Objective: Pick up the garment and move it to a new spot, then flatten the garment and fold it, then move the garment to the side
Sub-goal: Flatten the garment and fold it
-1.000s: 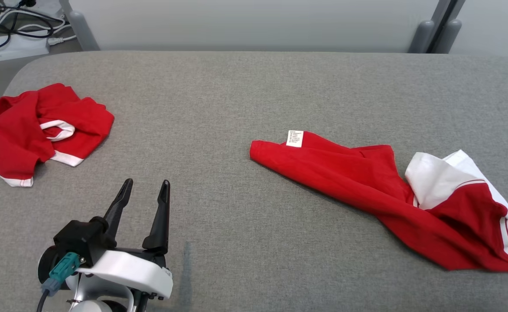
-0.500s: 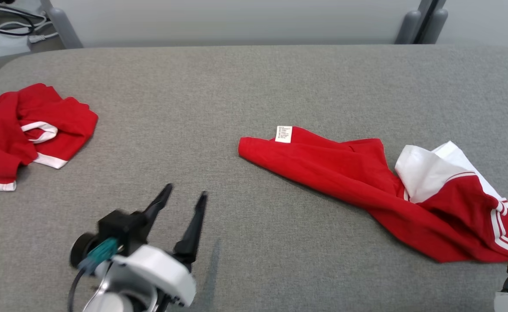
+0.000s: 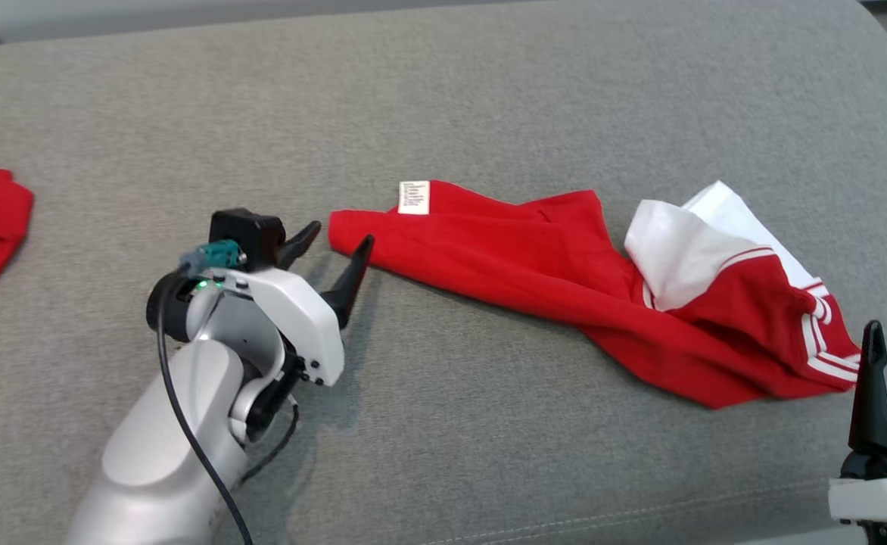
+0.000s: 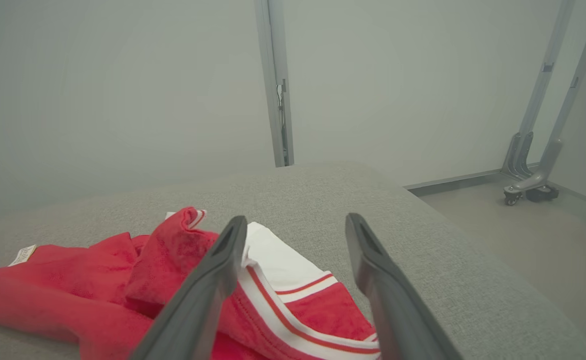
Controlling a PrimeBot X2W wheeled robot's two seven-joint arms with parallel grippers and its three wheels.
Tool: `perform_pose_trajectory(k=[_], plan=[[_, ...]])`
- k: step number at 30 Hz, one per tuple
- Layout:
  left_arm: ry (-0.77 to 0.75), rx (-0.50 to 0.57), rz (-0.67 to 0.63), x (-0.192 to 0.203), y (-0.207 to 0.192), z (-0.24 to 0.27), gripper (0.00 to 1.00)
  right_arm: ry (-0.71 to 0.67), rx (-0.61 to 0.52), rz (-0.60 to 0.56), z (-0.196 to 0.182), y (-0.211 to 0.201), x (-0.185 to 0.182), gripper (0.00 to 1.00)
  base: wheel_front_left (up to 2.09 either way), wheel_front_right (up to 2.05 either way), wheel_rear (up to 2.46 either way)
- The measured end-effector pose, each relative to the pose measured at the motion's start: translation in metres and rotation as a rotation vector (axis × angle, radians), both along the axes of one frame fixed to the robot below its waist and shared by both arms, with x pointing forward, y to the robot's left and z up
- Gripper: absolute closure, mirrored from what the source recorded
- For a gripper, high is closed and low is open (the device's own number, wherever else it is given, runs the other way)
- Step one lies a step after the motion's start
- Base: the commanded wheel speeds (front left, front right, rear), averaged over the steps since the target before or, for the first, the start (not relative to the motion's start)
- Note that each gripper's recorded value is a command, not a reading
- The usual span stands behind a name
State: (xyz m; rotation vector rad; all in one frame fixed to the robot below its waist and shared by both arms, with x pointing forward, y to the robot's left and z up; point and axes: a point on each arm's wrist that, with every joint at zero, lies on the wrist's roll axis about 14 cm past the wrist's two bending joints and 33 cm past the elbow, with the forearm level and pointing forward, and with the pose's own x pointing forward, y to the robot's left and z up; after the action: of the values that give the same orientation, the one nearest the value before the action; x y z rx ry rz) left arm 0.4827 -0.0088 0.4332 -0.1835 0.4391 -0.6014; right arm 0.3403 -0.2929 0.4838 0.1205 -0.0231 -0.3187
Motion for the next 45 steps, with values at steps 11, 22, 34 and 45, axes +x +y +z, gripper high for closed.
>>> perform_pose_trajectory(k=[11,22,34,45], plan=[[0.166,0.034,-0.002,0.026,-0.013,-0.061,0.00,0.026,0.000,-0.037,-0.007,-0.010,0.003,0.00,0.00,0.00,0.00],[0.102,-0.018,-0.029,0.034,-0.022,-0.043,1.00,0.012,0.022,-0.045,-0.008,-0.014,0.011,0.00,0.00,0.00,0.00],[-0.167,-0.031,0.229,0.083,0.082,0.022,1.00,0.002,0.073,0.024,-0.017,0.007,0.035,0.00,0.00,0.00,0.00],[-0.158,-0.001,0.412,0.002,0.145,-0.001,1.00,-0.003,0.110,0.088,-0.021,0.029,0.050,0.00,0.00,0.00,0.00]])
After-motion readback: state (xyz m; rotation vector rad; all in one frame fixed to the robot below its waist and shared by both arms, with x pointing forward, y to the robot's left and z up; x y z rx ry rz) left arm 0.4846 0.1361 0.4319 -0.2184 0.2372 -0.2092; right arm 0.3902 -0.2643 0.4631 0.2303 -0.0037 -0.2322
